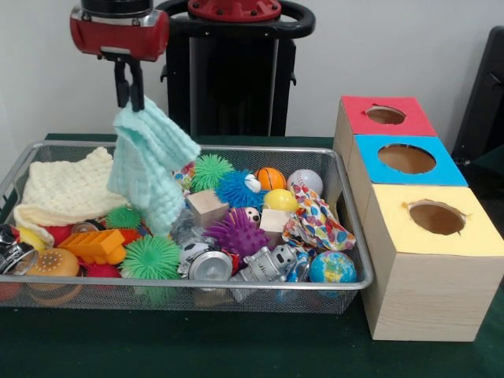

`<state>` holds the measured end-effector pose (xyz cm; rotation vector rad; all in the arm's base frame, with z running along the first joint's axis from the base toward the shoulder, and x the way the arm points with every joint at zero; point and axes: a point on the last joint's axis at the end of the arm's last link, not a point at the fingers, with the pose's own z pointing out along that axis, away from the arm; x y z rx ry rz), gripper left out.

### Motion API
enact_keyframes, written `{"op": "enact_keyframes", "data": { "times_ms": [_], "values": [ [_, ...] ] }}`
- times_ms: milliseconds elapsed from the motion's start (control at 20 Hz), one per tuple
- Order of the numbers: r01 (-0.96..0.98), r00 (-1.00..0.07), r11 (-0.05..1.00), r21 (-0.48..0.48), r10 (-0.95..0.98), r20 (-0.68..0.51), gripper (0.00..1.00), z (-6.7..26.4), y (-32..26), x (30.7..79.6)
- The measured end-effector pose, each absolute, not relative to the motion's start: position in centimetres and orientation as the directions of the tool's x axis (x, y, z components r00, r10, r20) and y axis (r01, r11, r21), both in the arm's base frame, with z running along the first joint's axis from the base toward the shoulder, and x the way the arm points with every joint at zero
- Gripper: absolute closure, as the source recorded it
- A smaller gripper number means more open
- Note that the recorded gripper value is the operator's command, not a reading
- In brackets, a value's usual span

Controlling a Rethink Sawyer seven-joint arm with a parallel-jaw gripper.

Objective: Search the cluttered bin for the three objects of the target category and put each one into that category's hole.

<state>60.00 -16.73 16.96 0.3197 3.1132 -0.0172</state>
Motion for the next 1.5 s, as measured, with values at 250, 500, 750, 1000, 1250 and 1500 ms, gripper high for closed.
{"op": "enact_keyframes", "data": {
  "times_ms": [250,500,750,1000,1250,1500],
  "values": [
    [0.216,-0.976,0.976,-0.013,0.216,-0.022,1.0,17.5,-19.2,60.7],
    [0.222,-0.975,0.975,-0.021,0.222,-0.029,1.0,18.3,-21.3,61.2],
    [0.232,-0.972,0.972,-0.029,0.231,-0.038,1.0,19.0,-23.7,61.8],
    [0.23,-0.972,0.973,-0.031,0.229,-0.048,1.0,19.3,-25.3,62.3],
    [0.217,-0.975,0.976,-0.031,0.215,-0.051,1.0,19.1,-26.2,62.6],
    [0.195,-0.98,0.98,-0.044,0.193,-0.053,1.0,18.8,-26.4,62.6]
  ]
}}
